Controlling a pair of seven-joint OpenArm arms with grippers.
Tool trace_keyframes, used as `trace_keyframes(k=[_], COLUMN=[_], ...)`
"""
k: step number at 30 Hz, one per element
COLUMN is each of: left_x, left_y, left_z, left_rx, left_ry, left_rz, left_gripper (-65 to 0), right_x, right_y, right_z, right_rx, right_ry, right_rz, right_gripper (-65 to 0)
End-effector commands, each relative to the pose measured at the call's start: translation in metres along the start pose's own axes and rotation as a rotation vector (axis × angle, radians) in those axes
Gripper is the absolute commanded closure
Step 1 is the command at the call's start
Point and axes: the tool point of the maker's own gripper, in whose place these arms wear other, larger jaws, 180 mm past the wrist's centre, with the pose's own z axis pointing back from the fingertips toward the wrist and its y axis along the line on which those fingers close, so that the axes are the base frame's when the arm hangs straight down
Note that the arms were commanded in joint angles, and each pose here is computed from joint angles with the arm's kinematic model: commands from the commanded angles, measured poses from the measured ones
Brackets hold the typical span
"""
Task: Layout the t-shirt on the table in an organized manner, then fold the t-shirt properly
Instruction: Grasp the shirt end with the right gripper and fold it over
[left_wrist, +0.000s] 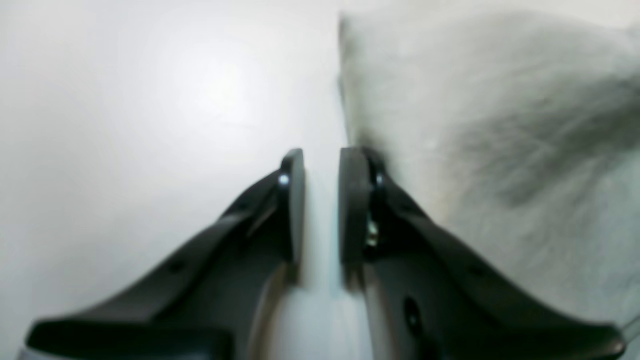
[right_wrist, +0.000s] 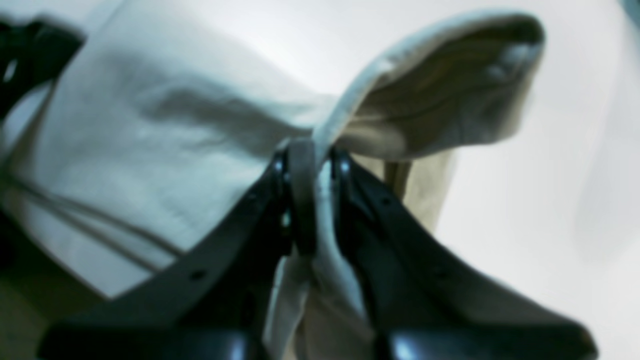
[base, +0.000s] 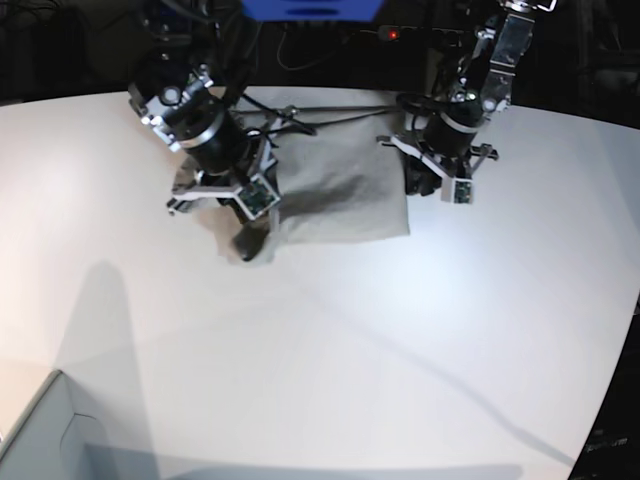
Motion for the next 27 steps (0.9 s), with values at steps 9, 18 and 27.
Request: trace_keyframes(k=[9,18,27], left_x=[0.014,0.014,0.016], left_y=[-0.005,-0.003,0.002], left_z=[-0.001,0.002,0.003], left_rx=[-0.013,-0.013,-0.007], left_ry=[-0.046,-0.047,-0.049], left_rz=[0.003,-0.005,-0.017], left_gripper=[-12.2,-12.2,-12.3], right_x=[0.062,0.076,0.062], right_y=[0.085,0.082,0.088], right_z=[-0.028,-0.056,-0.078], right_rx=[0.236,0.263,0.312], right_ry=[-0.138,-0.15,-0.096], right_rz=[0.185,0.243,0.255], right_gripper=[0.0,0.0,0.0])
